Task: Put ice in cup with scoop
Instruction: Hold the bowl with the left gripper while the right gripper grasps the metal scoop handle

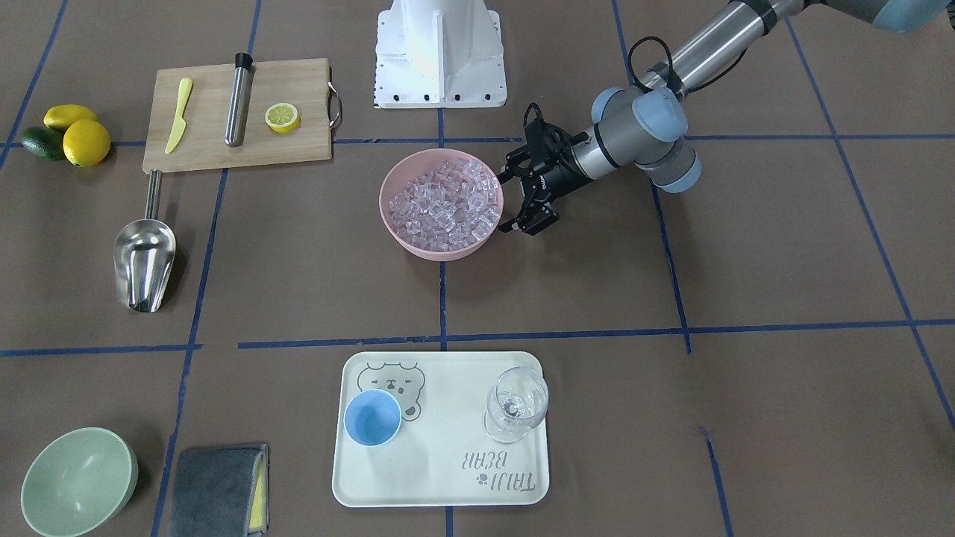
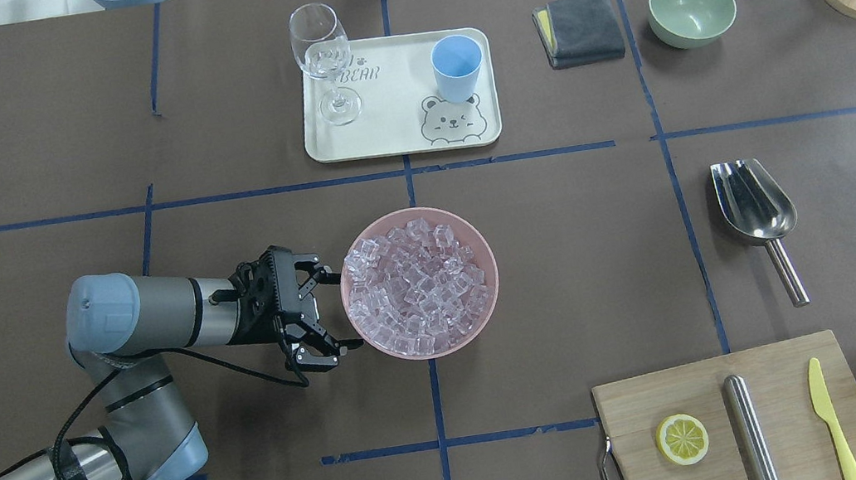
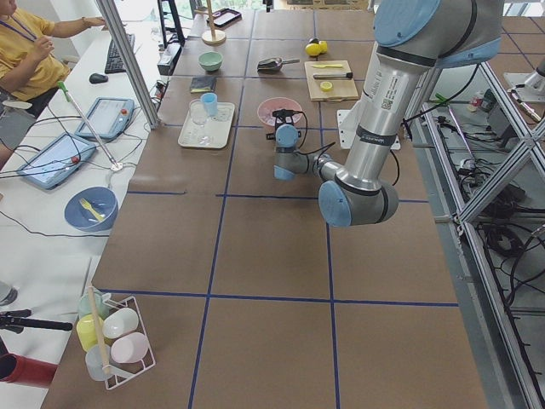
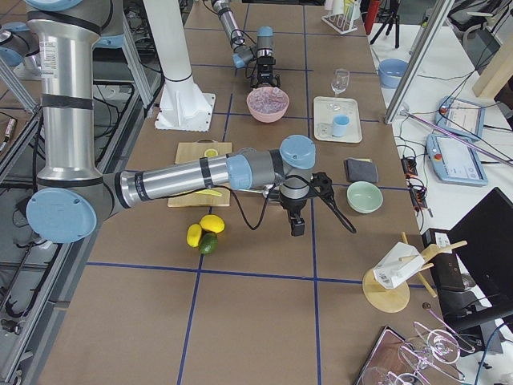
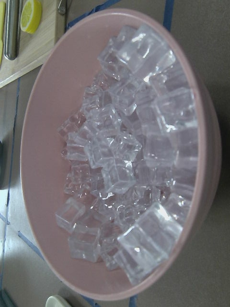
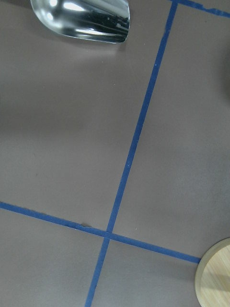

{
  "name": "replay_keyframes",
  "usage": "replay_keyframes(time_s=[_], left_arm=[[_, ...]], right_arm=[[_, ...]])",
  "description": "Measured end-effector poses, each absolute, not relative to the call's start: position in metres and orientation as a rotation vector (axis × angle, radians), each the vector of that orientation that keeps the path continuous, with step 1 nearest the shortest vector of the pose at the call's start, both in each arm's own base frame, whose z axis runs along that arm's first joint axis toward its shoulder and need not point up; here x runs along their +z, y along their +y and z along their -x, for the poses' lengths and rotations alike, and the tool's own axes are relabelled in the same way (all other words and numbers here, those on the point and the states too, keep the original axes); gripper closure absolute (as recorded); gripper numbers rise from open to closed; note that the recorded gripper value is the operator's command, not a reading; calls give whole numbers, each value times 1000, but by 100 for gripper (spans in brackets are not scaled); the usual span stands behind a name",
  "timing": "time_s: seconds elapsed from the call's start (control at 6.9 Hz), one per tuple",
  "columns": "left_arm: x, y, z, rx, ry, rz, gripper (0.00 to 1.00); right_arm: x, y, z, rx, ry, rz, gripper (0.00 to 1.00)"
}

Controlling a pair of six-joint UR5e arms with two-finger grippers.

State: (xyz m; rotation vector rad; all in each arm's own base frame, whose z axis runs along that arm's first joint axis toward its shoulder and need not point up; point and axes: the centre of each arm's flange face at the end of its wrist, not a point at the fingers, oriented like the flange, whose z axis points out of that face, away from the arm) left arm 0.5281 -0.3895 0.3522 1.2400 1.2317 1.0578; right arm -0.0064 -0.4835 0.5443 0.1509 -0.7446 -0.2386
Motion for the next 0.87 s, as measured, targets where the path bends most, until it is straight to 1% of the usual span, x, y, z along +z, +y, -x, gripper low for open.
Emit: replay_keyframes(time_s=[0.14,0.43,0.72,0.87], left_arm=[[352,-394,-525,1051,1226,-1247,1],[351,-397,-523,1047,1223,-1251,1],[350,-397,-523,1046,1223,-1251,1],[350,-397,-523,1046,1223,-1252,1]], right_arm=[[538,-483,15,-239,-748,-148,0],[502,-473,53,-233,-767,-144,0],[472,-451,105,-182,-789,-84,0],[469,-436,133,-142,-788,-57,0]])
